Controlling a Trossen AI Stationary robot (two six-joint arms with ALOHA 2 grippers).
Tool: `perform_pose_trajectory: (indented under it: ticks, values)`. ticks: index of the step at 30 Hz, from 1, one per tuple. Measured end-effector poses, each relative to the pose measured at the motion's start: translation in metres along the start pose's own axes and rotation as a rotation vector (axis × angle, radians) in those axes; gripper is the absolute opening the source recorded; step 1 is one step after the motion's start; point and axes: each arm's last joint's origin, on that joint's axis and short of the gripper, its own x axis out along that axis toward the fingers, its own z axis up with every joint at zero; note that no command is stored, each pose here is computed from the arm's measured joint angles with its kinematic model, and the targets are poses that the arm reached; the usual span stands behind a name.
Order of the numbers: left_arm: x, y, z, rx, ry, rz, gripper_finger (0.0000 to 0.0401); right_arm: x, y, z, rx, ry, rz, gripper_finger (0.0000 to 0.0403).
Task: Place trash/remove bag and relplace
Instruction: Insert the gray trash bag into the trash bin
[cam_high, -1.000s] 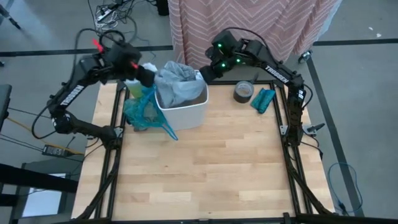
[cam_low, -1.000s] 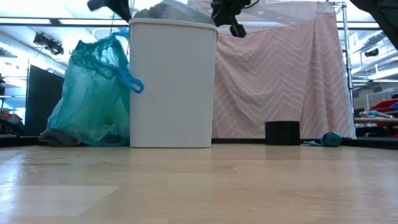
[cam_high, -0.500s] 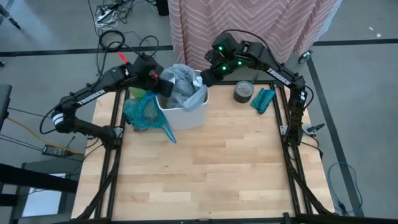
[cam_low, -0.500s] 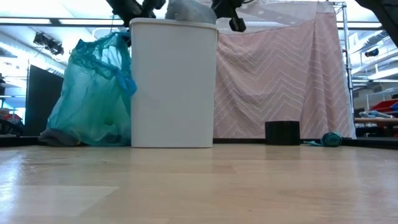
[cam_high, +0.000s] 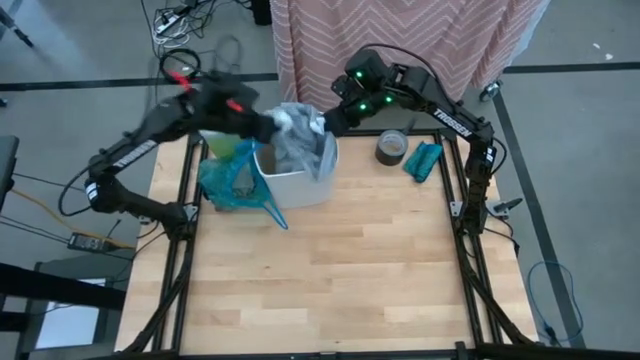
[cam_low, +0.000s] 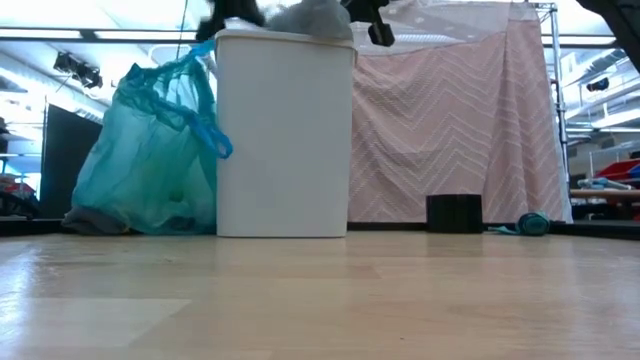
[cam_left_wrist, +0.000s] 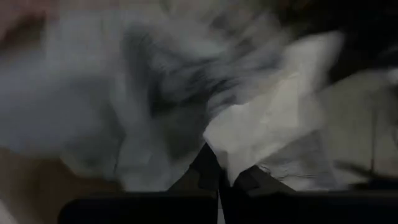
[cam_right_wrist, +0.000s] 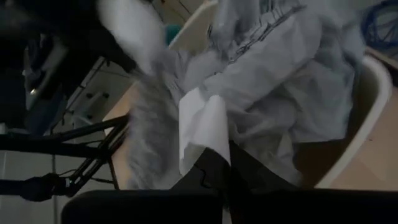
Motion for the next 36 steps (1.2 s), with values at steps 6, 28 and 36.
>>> perform_pose_trajectory:
  ticks: [6,28,36]
  values:
    - [-0.049,-0.025,0.026,0.072,-0.201,-0.015,0.0003,-0.005,0.003,0.003,-0.02,-0.053,0.004,0.0]
    - [-0.07,-0.035,0.026,0.044,-0.152,-0.121,0.0006,-0.068,0.032,-0.026,-0.061,-0.164,-0.158,0.0]
    - [-0.064,-0.018,0.006,0.1,0.027,0.087,0.0007,-0.063,0.022,-0.029,-0.062,-0.144,-0.284,0.0]
